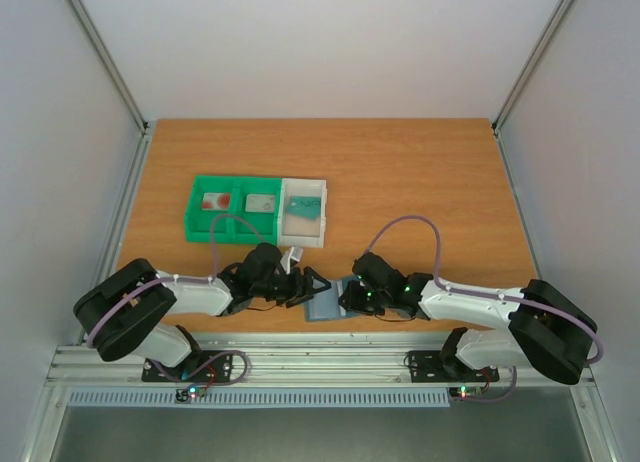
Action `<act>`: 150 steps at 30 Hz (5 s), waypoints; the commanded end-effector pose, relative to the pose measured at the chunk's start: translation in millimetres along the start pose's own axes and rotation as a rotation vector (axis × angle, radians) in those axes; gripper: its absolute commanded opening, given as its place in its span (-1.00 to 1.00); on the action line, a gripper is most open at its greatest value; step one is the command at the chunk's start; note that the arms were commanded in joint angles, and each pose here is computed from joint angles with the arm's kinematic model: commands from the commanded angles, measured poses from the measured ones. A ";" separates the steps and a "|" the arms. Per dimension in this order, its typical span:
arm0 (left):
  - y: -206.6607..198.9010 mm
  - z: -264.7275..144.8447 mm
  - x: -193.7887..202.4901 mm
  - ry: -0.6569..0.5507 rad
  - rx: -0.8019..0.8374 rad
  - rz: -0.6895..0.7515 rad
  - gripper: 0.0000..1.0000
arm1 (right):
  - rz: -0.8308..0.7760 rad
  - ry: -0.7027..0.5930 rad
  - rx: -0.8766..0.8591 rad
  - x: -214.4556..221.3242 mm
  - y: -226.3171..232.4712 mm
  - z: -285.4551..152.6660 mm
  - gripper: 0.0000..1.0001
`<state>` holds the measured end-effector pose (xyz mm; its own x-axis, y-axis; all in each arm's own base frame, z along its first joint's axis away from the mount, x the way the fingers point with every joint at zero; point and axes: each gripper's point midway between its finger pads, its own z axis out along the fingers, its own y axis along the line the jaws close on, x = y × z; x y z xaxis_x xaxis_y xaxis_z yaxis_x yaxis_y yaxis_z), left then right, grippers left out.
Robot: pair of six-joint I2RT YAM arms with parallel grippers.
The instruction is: Take the credit cards out of the card holder
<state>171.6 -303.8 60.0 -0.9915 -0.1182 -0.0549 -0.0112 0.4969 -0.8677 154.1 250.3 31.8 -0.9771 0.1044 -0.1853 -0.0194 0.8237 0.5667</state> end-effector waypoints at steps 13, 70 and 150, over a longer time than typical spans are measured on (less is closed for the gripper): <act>6.6 -23.3 -6.2 -0.093 -0.093 0.035 0.45 | -0.053 0.063 0.041 8.7 5.2 19.1 -0.51; -31.7 13.9 1.0 -0.012 0.037 0.043 0.50 | -0.003 0.001 0.011 9.1 -8.8 21.6 -0.71; -37.5 22.0 10.3 0.040 0.098 0.075 0.54 | -0.001 0.013 0.063 18.6 -31.5 24.3 -0.76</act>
<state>165.0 -330.4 63.7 -0.9947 -0.0563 -0.0858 0.0448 0.5146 -0.8563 156.9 262.3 17.8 -0.9685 0.1070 -0.2246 -0.0486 0.8041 0.5925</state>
